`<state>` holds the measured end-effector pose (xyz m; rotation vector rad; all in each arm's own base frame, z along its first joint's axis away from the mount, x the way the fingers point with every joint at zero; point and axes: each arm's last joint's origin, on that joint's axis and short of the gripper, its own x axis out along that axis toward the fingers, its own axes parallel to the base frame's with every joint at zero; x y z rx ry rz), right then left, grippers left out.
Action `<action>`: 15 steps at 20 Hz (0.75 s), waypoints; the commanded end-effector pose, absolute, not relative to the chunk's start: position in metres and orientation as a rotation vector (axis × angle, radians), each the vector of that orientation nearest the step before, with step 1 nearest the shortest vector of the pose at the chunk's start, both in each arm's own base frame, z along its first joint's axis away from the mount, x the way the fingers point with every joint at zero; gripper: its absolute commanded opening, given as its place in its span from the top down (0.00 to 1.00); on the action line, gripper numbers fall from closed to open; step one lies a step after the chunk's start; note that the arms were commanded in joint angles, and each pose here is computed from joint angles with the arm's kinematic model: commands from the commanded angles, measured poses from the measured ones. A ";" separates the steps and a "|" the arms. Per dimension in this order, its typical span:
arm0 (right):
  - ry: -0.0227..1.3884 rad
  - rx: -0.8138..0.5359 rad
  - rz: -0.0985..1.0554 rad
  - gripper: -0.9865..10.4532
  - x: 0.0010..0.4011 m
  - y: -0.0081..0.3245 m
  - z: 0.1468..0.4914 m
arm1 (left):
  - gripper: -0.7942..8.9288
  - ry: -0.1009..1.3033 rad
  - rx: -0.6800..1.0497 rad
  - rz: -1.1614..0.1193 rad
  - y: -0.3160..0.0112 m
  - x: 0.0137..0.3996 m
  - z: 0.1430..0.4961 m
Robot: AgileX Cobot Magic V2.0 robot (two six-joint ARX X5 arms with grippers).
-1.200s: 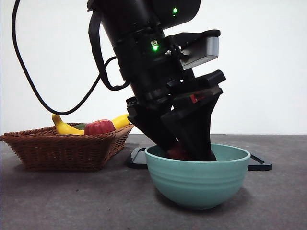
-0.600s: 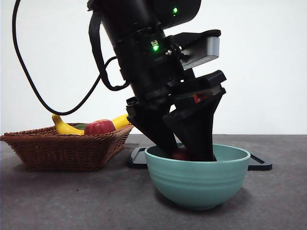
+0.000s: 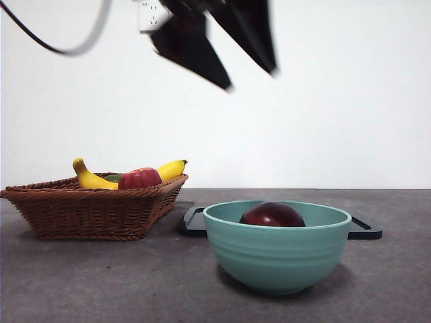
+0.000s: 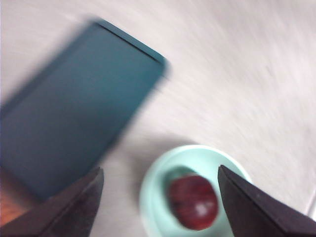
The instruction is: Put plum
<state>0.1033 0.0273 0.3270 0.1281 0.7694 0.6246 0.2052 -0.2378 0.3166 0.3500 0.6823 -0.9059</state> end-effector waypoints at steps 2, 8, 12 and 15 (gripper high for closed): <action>0.747 0.122 0.629 0.58 0.104 0.028 0.333 | 0.53 0.595 0.239 -0.812 -0.194 0.206 0.357; 0.747 0.122 0.629 0.58 0.104 0.028 0.333 | 0.53 0.628 0.098 -0.772 -0.120 0.191 0.368; 0.747 0.122 0.629 0.58 0.104 0.028 0.333 | 0.53 0.680 0.032 -0.823 -0.097 0.166 0.341; 0.747 0.122 0.629 0.58 0.104 0.028 0.333 | 0.53 0.750 -0.035 -0.954 -0.091 0.147 0.317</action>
